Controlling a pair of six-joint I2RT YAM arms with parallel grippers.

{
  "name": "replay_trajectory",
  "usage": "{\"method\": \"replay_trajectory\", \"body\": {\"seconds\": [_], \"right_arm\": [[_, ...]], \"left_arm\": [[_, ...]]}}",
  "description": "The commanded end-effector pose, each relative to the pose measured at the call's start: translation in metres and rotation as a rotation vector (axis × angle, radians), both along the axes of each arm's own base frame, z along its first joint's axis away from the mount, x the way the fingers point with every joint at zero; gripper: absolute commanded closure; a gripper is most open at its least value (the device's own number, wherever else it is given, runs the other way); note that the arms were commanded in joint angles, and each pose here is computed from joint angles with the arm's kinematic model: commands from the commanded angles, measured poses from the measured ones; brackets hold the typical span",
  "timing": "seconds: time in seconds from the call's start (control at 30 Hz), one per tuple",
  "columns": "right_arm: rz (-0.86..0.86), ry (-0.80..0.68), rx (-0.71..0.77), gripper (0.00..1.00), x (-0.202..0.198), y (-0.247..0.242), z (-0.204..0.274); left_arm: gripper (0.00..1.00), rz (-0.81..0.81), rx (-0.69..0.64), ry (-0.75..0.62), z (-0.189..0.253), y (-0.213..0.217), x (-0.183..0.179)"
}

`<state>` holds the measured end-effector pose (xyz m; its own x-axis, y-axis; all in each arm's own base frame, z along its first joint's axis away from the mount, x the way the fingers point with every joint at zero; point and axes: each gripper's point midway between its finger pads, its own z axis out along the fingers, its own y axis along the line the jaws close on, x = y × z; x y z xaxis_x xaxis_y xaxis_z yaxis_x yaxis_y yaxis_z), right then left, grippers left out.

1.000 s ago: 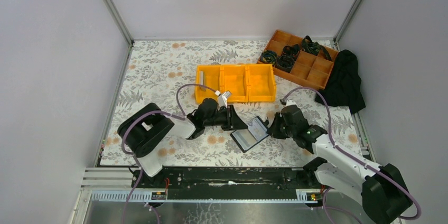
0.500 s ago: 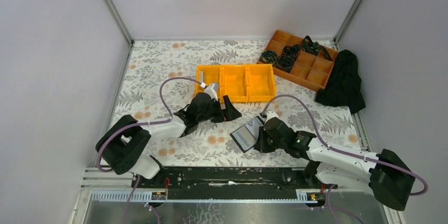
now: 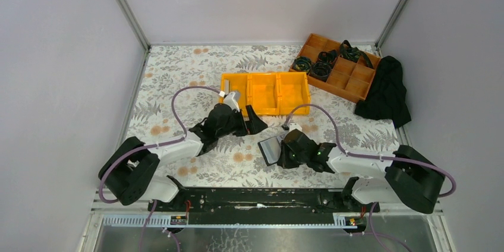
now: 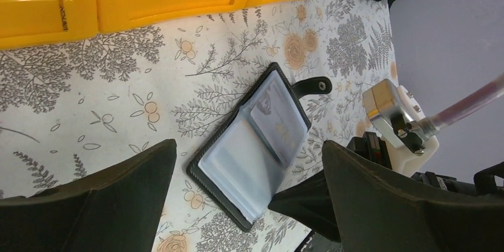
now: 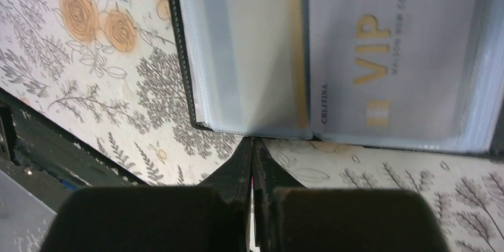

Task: Take the credit cards out of the card holder

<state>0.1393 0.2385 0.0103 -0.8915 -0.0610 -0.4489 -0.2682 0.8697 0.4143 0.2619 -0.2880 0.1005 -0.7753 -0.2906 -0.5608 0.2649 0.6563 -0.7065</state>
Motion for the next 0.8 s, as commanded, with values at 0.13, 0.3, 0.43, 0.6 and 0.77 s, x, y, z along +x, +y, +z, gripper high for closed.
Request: {"method": "replay_trajectory", "body": {"seconds": [0.13, 0.3, 0.43, 0.6, 0.77], "right_arm": [[0.038, -0.075, -0.002, 0.98, 0.021, 0.021, 0.010], [0.027, -0.202, -0.006, 0.98, 0.040, 0.017, 0.046], [-0.035, -0.305, 0.016, 0.99, 0.059, -0.003, 0.083], [-0.190, -0.328, -0.070, 0.99, 0.093, -0.070, 0.078], [-0.230, -0.320, -0.165, 0.77, 0.096, -0.096, 0.067]], "left_arm": [[0.00, 0.037, 0.041, -0.024, -0.003, 0.015, 0.002], [0.01, 0.006, 0.009, -0.010, -0.003, 0.004, 0.003], [0.15, -0.020, -0.052, 0.005, -0.001, -0.006, 0.001], [0.31, -0.101, -0.193, -0.001, 0.012, -0.030, -0.012], [0.21, -0.191, -0.330, 0.054, 0.013, -0.059, -0.029]]}}
